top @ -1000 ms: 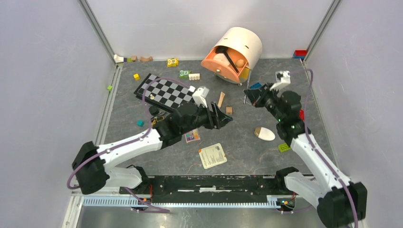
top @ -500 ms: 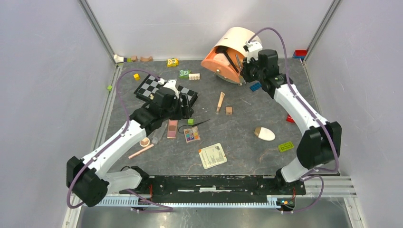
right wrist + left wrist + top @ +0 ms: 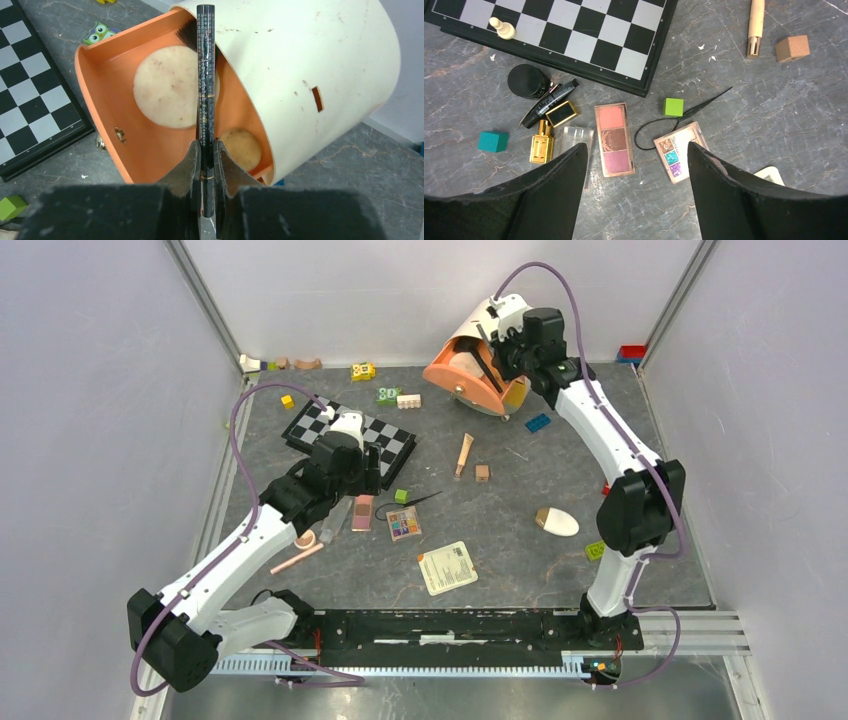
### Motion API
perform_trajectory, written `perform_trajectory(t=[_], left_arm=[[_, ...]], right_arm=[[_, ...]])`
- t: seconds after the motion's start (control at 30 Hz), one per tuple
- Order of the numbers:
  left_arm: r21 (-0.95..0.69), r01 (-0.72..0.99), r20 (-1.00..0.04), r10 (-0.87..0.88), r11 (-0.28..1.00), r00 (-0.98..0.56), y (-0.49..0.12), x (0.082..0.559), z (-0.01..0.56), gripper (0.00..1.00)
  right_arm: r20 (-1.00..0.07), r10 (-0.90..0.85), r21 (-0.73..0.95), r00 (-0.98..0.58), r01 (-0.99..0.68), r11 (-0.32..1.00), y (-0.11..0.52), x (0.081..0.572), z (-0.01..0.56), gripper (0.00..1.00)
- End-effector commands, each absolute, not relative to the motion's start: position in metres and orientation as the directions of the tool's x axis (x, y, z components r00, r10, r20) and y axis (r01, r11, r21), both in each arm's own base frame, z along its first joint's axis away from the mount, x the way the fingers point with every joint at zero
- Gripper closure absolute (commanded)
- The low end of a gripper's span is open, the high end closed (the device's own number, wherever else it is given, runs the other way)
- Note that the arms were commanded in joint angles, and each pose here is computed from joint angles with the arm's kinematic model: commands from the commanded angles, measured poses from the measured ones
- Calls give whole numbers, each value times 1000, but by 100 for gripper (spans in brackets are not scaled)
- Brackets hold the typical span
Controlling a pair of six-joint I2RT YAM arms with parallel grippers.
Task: Organize the makeup
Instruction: Place the makeup in the drawer.
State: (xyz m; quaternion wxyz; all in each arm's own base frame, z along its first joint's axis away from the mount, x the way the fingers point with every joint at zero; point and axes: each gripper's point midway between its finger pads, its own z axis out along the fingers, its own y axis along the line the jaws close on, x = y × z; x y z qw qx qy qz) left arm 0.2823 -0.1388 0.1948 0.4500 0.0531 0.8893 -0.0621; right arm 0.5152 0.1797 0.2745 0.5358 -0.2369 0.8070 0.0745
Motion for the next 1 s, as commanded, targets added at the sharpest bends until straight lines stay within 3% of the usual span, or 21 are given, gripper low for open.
perform_trajectory(t=[0.0, 0.27, 0.67, 0.97], left_arm=[[13, 154, -825, 98, 988, -557, -127, 285, 199, 20], [18, 147, -828, 97, 989, -553, -124, 284, 200, 18], [15, 157, -823, 101, 987, -559, -127, 284, 198, 16], [15, 155, -820, 101, 988, -564, -127, 285, 196, 16]], right_arm=[[-906, -314, -147, -283, -485, 862, 195, 525, 282, 94], [-898, -323, -138, -299, -506, 851, 208, 529, 267, 90], [-897, -322, -135, -304, -505, 852, 208, 528, 266, 67], [-942, -254, -119, -218, -490, 863, 209, 521, 316, 64]])
